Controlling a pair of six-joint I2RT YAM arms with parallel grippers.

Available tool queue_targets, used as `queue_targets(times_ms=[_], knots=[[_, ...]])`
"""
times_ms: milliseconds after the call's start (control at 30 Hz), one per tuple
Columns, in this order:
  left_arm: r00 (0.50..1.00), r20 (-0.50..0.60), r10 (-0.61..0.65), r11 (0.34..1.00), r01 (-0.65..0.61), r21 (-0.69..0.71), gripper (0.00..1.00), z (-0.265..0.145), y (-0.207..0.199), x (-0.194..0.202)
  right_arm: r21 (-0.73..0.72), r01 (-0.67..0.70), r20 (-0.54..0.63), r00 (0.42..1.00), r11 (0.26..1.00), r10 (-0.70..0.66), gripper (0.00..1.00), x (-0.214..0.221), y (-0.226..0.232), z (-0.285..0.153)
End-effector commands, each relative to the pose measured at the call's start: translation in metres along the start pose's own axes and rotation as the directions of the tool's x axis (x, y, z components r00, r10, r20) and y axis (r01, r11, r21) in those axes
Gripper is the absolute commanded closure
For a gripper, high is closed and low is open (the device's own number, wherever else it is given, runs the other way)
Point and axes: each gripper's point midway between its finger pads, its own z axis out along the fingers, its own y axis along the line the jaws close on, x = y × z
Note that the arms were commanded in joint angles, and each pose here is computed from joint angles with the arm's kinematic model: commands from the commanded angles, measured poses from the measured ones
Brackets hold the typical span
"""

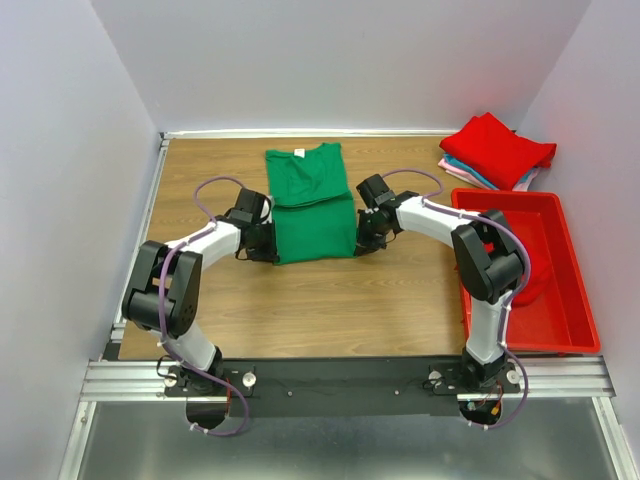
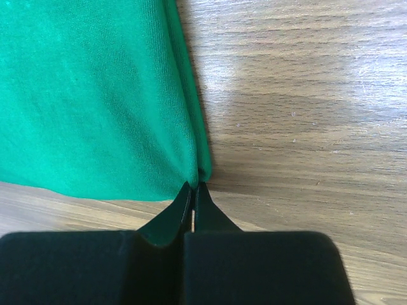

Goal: Fold and stack the t-shirts
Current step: Fold the tshirt

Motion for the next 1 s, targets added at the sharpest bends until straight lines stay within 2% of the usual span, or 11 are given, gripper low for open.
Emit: queue_targets(times_ms=[0, 167, 367, 633, 967], knots=[[0.992, -0.122, -0.003, 1.0, 0.007, 0.031, 0.75, 0.015, 0.0, 0.046, 0.071, 0.026, -0.054, 0.998, 0.997, -0.023, 0.98, 0.019, -0.021, 0.013], [0.989, -0.143, 0.027, 0.998, -0.018, 0.059, 1.0, 0.018, -0.011, 0.055, 0.066, 0.031, -0.037, 0.999, 0.997, -0.028, 0.98, 0.015, -0.018, 0.009], [0.996, -0.068, 0.052, 0.998, -0.049, 0.047, 1.0, -0.003, -0.018, 0.03, 0.037, 0.05, 0.051, 0.997, 0.998, -0.052, 0.99, -0.003, -0.006, -0.022], [0.998, 0.035, 0.049, 0.993, -0.052, 0.102, 1.0, -0.052, -0.042, 0.002, 0.091, 0.035, 0.126, 0.991, 0.995, -0.046, 0.99, -0.001, -0.022, -0.064], [0.996, 0.07, 0.048, 0.976, -0.061, 0.207, 1.0, -0.094, -0.062, 0.021, 0.043, 0.034, 0.205, 0.978, 0.998, -0.042, 0.99, 0.011, -0.021, -0.124]])
